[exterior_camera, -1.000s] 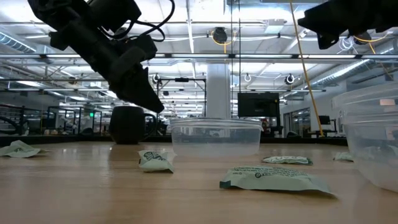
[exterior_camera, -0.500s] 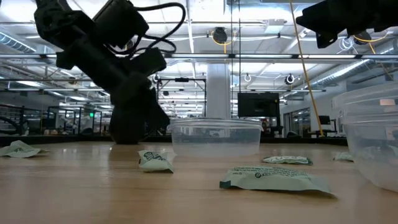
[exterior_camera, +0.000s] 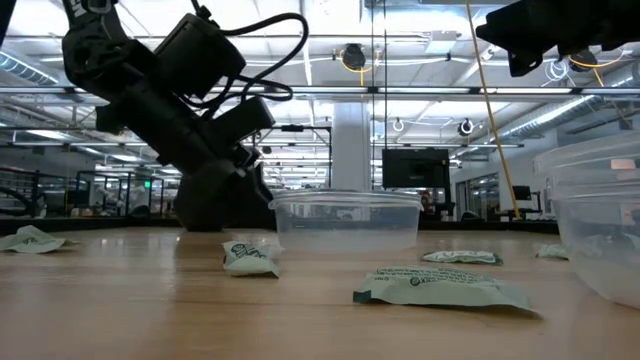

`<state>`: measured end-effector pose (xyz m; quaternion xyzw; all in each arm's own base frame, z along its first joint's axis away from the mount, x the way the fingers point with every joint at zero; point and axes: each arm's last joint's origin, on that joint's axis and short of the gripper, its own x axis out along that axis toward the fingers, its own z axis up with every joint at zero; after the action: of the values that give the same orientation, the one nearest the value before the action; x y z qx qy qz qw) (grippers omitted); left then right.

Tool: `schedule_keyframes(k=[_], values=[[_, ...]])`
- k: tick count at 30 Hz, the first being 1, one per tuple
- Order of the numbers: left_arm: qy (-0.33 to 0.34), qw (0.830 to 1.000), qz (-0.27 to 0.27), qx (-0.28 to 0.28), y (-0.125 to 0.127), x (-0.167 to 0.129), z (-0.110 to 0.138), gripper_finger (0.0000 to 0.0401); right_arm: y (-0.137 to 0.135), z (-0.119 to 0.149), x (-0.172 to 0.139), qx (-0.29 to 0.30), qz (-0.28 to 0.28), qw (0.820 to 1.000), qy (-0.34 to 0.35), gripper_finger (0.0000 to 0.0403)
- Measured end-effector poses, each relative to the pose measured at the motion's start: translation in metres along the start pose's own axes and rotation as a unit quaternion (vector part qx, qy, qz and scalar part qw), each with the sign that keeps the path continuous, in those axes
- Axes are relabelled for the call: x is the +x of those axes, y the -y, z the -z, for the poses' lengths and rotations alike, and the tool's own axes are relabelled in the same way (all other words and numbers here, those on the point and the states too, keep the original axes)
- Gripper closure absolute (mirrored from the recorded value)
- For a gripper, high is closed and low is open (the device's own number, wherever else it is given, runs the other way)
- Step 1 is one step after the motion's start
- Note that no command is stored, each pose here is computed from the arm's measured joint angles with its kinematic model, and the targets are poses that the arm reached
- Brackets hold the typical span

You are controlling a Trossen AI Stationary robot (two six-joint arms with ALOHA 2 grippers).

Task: Pick and place Stevia / Truvia into bins
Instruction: Put the stevia packet into the top transparent container

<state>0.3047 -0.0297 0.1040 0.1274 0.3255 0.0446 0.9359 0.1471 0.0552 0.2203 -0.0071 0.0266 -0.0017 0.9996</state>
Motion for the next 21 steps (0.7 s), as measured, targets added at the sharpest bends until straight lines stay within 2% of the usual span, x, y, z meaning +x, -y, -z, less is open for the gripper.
schedule_keyframes(k=[7,21], values=[[0.004,1.000,0.020,0.003,-0.005,0.002,0.000,0.0284,0.000,0.000,0.000,-0.001,0.000,1.000,0.002,0.0307],[0.013,1.000,0.022,-0.009,-0.014,0.004,0.000,0.0284,0.000,-0.002,0.000,-0.018,0.000,1.000,0.009,0.0307]])
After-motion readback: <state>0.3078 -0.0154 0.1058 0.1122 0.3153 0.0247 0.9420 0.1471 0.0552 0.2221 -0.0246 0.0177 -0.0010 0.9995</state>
